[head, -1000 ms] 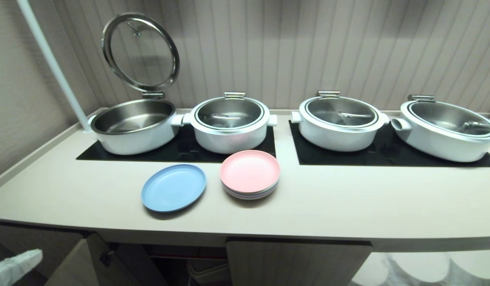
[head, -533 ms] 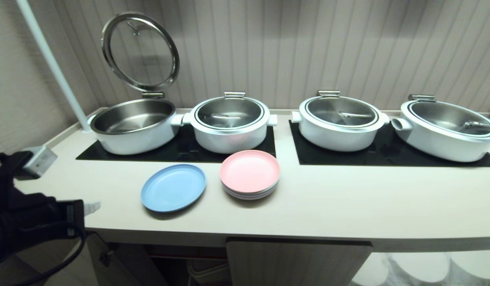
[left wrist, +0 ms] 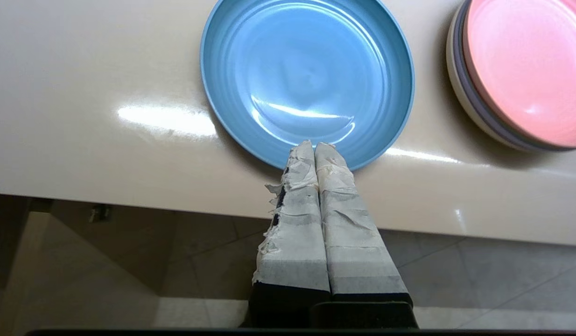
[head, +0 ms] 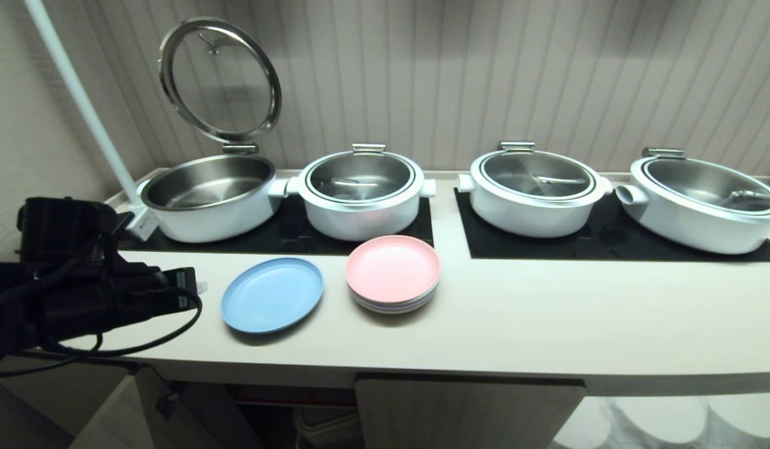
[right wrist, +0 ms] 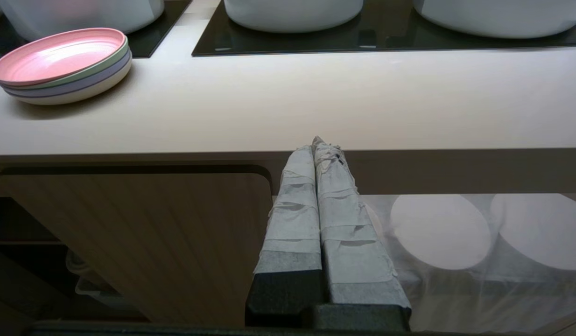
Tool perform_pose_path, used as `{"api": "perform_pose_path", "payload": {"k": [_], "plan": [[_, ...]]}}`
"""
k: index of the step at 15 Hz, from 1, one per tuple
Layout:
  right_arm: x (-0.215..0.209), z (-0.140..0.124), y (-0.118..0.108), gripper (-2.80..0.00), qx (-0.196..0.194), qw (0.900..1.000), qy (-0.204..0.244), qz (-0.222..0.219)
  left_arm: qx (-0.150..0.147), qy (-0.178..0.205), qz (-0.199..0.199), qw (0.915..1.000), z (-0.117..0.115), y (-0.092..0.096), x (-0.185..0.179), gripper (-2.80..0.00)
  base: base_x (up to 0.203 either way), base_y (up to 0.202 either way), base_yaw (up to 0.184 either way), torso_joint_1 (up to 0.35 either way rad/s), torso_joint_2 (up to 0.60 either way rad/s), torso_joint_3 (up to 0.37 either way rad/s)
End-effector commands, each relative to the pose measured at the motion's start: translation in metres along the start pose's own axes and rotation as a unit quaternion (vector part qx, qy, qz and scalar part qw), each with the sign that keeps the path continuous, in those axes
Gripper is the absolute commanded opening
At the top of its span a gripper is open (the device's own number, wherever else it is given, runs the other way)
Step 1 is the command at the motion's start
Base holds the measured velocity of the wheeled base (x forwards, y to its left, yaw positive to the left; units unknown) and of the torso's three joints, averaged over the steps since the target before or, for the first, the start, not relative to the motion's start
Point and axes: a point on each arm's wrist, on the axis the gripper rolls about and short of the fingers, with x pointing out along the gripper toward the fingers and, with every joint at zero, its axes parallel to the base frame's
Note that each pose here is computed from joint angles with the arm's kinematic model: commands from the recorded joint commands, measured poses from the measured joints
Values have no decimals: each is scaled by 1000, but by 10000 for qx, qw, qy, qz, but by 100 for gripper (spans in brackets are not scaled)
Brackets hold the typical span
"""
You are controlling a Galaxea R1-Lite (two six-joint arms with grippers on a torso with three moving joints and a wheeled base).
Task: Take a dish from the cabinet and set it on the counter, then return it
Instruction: Pick up the plate from the table
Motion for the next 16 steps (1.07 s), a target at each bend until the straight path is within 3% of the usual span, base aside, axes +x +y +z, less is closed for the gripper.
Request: {"api": "perform_pose_path", "payload": {"k": [1,7,10,13,14,16], "plan": [[0,0,0,-280,3,10000,5,-2,-279,181,116,9994,5,6,23,-280,0,0,0,0,0,0],[0,0,0,-280,3,10000,-1,0,-381,394,246,9982,11,13,36,-280,0,0,0,0,0,0],[0,0,0,-280,3,10000,-2,-2,-137,530,312,9980,8,17,52,-280,0,0,0,0,0,0],[0,0,0,-280,3,10000,4,-2,-128,524,299,9981,13,18,63,-280,0,0,0,0,0,0],[0,0,0,-280,3,10000,1,1,-167,539,330,9979,14,23,66,0,0,0,0,0,0,0],[0,0,0,-280,3,10000,-2,4,-204,502,376,9978,21,28,74,0,0,0,0,0,0,0]]}}
